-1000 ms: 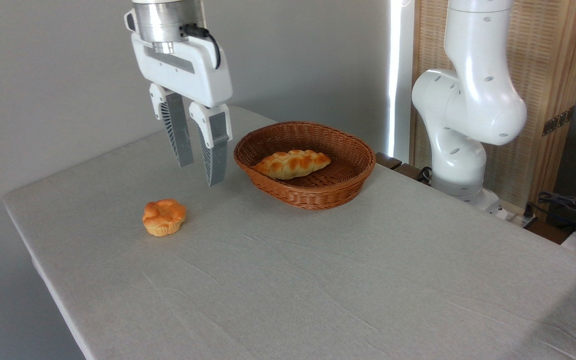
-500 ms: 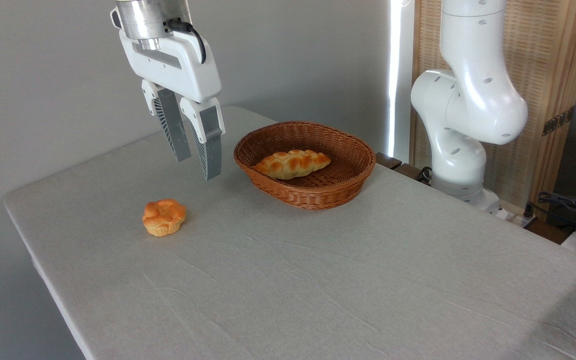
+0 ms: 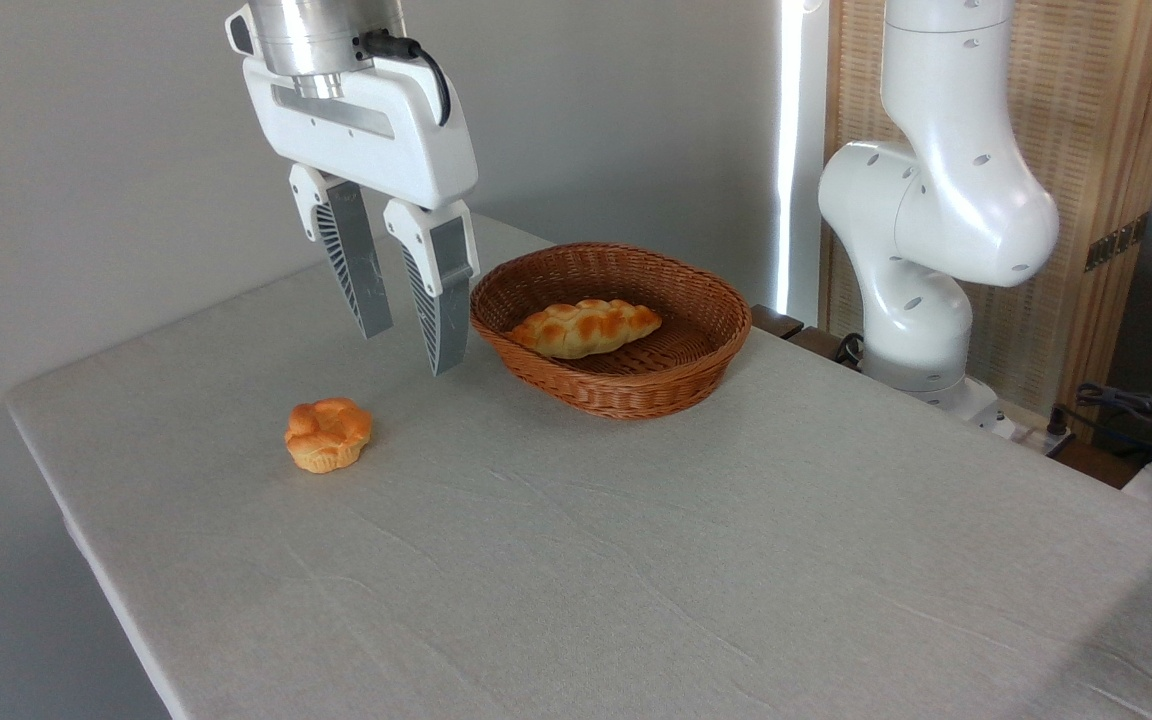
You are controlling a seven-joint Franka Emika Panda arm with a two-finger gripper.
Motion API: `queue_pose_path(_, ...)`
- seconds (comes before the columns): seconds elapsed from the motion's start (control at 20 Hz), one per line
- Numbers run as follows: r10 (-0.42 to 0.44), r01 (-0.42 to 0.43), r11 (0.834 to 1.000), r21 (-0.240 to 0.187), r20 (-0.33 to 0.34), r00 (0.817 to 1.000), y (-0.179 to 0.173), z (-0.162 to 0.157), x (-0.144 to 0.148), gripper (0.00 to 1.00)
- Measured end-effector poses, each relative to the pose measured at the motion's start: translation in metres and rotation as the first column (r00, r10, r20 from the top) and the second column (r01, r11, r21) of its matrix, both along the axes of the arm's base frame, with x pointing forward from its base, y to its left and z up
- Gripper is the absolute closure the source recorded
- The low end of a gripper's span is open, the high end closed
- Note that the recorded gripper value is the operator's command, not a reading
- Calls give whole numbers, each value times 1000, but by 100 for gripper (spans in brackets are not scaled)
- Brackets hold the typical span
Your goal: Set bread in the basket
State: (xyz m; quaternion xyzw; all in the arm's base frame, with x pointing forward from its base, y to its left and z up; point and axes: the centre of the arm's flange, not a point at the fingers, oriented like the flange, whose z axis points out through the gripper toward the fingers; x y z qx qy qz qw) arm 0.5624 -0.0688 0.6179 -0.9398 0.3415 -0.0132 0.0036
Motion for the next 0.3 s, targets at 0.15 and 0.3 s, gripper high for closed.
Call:
queue_pose_path(0.15, 0, 0, 1000, 1, 7, 1000, 0, 0, -6, 0)
queue_pose_path(0.3, 0, 0, 1000, 2, 5, 1000, 1, 0, -10, 0)
